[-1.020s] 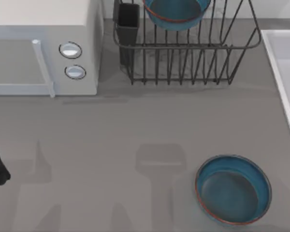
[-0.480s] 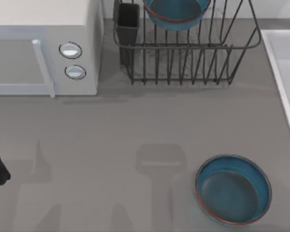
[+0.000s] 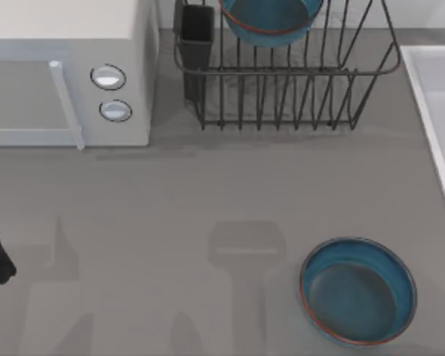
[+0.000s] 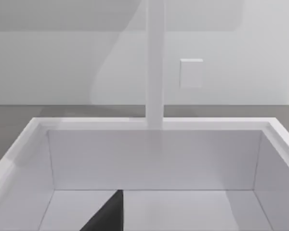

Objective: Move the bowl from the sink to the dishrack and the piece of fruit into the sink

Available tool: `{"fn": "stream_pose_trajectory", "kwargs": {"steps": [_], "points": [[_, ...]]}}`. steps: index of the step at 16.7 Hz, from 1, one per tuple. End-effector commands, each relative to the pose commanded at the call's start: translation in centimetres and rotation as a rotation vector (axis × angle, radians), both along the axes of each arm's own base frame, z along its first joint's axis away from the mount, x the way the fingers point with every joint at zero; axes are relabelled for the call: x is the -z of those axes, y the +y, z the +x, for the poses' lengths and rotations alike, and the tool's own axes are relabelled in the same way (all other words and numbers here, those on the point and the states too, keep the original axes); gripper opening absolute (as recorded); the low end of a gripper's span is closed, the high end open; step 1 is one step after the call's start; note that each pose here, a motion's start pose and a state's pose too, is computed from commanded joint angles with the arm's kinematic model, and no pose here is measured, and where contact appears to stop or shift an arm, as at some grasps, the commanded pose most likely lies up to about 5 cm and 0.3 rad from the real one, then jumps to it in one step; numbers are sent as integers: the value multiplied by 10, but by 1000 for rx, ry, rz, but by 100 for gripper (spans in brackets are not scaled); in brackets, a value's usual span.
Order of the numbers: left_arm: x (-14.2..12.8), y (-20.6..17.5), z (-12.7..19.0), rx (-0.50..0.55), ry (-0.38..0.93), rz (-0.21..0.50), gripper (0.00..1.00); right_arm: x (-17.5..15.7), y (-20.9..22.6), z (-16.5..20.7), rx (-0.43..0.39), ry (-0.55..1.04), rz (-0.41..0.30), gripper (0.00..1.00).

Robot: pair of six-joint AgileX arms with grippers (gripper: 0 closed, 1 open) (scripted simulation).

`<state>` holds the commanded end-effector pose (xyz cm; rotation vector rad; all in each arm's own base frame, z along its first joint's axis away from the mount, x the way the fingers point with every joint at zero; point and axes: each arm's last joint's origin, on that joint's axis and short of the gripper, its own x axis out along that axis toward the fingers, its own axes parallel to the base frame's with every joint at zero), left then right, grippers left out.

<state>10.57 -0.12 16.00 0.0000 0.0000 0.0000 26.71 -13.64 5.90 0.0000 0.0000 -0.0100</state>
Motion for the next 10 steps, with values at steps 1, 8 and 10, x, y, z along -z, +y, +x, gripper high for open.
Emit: {"fn": "stream_pose_trajectory", "kwargs": {"steps": [1, 8, 10], "points": [[0, 0, 0, 0, 0, 0, 100, 0, 0, 0, 0, 0, 0, 100], [0, 0, 0, 0, 0, 0, 100, 0, 0, 0, 0, -1, 0, 100], [0, 0, 0, 0, 0, 0, 100, -6, 1, 0, 6, -1, -1, 100]]}}
